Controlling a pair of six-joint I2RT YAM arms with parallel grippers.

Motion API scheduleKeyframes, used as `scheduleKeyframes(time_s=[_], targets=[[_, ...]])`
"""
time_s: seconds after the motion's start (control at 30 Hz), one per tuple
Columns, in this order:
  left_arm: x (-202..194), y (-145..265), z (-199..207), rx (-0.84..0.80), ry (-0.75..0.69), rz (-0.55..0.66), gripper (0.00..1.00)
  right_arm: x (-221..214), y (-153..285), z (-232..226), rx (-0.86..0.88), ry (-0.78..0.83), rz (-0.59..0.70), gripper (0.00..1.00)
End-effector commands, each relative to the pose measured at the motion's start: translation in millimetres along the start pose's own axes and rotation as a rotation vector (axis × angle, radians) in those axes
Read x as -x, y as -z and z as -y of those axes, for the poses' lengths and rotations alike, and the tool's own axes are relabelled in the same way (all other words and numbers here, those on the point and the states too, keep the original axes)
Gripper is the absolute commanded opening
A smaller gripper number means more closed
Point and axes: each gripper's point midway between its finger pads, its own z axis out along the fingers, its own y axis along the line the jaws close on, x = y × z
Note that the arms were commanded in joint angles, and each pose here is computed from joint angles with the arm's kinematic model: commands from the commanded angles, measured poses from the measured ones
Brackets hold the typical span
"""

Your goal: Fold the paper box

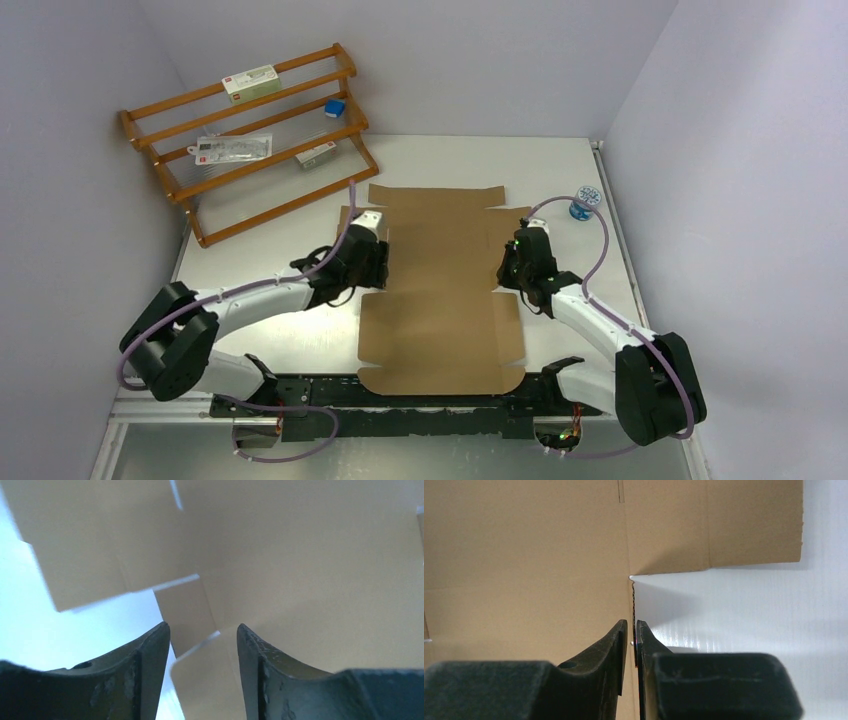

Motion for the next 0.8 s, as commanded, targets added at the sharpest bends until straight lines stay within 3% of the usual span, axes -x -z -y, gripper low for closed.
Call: scheduleKeyframes(time_s=[0.0,0.2,0.4,0.77], targets=[[61,7,-26,0.035,0.087,0.146,0.58,13,2,-7,0.016,0.002,0.034,0.18],[92,-7,-82,0.111,0.218,0.215,0.67,8,1,-10,0.035,0.008,0.015,0.17],[98,-32,-125,0.149,0.269,0.166,0.74,10,1,-14,0.055,0.012,0.017,0.18],[90,-59,-141,-0.011,0.298,0.086,0.65,12,0,-15,0.055,0.019,0.014,0.18]])
